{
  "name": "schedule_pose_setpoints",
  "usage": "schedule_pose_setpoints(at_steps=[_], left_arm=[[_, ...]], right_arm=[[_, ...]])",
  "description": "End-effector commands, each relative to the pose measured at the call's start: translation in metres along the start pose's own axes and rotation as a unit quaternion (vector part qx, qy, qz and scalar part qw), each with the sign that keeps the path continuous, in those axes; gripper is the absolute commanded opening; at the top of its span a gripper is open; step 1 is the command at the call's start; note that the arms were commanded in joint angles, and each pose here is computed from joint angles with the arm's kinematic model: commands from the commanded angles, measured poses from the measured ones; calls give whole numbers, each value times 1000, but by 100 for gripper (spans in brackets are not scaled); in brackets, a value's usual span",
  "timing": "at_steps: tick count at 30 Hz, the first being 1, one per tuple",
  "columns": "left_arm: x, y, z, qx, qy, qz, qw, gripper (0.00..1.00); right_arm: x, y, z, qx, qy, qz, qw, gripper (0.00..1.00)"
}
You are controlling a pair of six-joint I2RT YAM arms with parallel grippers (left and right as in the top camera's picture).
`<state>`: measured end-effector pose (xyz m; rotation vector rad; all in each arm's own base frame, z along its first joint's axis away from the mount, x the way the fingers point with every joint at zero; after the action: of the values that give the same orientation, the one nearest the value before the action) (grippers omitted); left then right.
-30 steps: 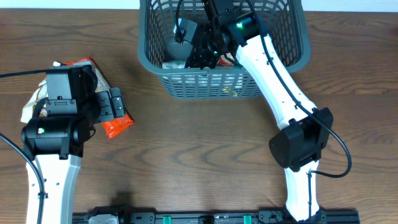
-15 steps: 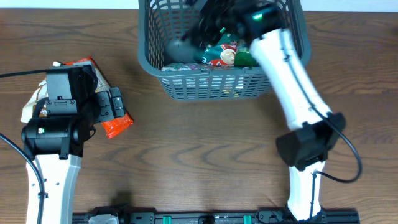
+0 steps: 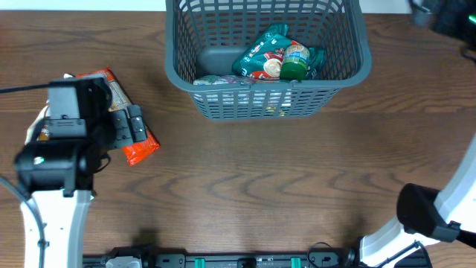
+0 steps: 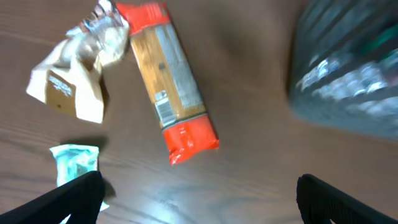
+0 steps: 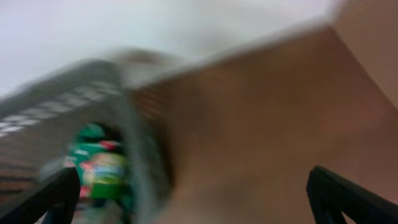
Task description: Pack container
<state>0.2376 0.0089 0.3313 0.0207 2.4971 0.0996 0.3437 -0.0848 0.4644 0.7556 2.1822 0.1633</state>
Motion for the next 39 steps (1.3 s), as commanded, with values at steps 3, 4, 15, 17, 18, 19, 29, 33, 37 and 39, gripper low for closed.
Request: schedule_pose_setpoints(at_steps=[3,4,15,17,18,19,29,33,37,39], left_arm=[[-48,13,-73,-27,-101,-74,992,99],[-55,18,-81,-44,-107,-98,988,99],[-83,42,3,-89,87,-196,973,99],[-79,44,35,-92,146,-201,964,99],[-78,44,42,-92,157,-201,963,99],[-78,44,55,-93,173,-199,960,99],[-88,45,152,-83,210,-210,951,99],[-84,42,188,-66,227,-214,948,98],[-71,46,221,-71,259,-217,939,99],[-63,50,233,-74,275,-219,933,98]], right_arm=[[6,-55,53,109,77,69,989,99],[9,-60,63,117,93,69,986,99],[56,-92,169,167,237,40,956,99],[64,-97,184,173,254,39,951,99],[66,-98,187,173,257,38,950,99],[68,-100,190,174,262,36,949,99],[72,-102,199,167,269,9,948,99],[72,-102,199,167,268,9,949,99],[70,-102,200,165,263,9,951,99],[69,-101,201,164,260,8,951,99]])
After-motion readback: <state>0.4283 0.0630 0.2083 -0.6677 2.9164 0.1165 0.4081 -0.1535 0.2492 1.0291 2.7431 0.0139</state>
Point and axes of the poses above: each gripper's point midway between its finger pads, its own z axis out along the fingers, its own y axis along the line the jaws close on, x = y × z, the point moved 7 cm from there along -z, back along the fingers, and after that the axes turned 14 degrees about z, right-handed, at the moved point
